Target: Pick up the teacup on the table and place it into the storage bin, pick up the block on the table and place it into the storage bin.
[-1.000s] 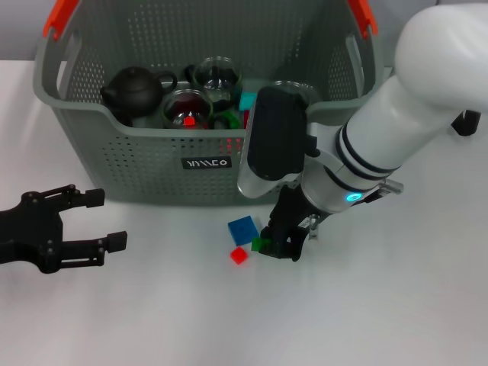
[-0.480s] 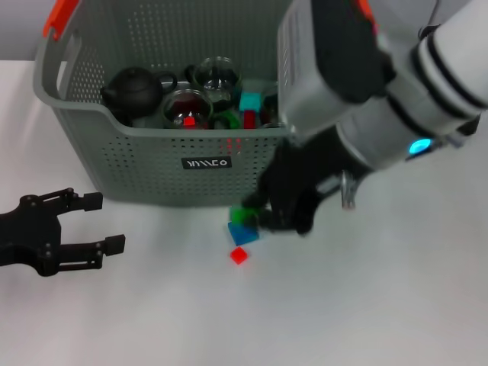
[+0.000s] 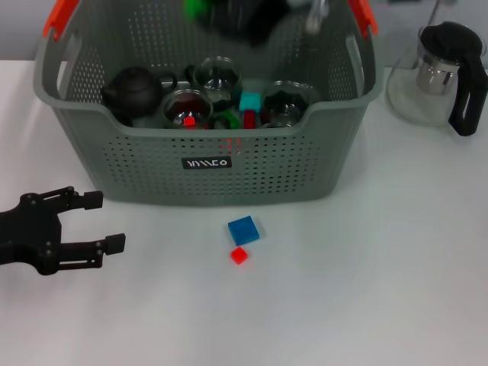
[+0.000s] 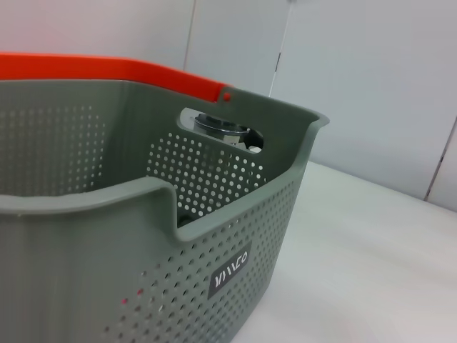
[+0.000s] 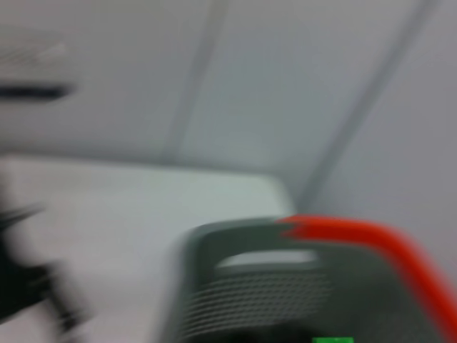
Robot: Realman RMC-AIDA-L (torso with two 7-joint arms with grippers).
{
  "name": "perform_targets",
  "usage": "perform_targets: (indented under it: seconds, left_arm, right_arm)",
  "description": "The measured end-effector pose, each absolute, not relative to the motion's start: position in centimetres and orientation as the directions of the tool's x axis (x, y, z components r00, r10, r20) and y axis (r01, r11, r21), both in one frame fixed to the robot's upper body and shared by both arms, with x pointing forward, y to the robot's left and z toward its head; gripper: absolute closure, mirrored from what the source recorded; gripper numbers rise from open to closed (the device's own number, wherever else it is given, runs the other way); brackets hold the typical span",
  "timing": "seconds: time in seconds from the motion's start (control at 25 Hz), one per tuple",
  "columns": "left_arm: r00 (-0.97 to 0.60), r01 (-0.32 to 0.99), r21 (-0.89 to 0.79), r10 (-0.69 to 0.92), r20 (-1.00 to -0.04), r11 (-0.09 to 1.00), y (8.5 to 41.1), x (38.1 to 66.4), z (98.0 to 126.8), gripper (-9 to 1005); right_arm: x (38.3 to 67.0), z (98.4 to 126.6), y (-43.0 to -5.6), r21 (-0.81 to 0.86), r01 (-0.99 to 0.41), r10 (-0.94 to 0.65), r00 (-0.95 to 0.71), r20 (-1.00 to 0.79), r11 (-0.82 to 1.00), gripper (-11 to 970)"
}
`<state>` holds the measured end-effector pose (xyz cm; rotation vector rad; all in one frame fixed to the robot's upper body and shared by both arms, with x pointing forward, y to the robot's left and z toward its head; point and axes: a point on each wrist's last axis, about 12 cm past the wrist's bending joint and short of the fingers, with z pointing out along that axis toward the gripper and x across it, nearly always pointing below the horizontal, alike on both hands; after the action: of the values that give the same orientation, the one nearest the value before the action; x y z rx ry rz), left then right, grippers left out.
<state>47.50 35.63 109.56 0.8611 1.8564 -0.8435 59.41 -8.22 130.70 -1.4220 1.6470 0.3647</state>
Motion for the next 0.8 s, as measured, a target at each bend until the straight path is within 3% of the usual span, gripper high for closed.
perform_targets:
  seconds: [0.16, 0.36, 0.52, 0.8]
  left_arm:
    - [-0.354, 0.829, -0.196, 0.220, -0.909, 0.524, 35.6, 47.7, 109.6, 121]
    - [-0.351, 0.832, -0.195, 0.222, -0.910, 0.519, 35.4, 47.8, 109.7, 122]
    - [-0.350, 0.835, -0.195, 0.222, -0.910, 0.515, 35.4, 47.8, 109.7, 122]
    - [-0.351, 0.836, -0.195, 0.228, -0.908, 0.512, 35.4, 47.9, 109.8, 121]
  right_arm:
    - [62.8, 130.9, -9.4, -0.299, -0.828, -0.576, -0.036, -0.817, 0.475, 749]
    - [66.3, 127.9, -10.5, -0.221, -0.785, -0.572, -0.197, -0.796, 0.579, 748]
    - [67.1, 125.9, -10.5, -0.218, -0.776, -0.595, -0.238, -0.768, 0.592, 748]
    - [67.0, 125.3, -10.9, -0.195, -0.778, -0.590, -0.262, -0.764, 0.598, 747]
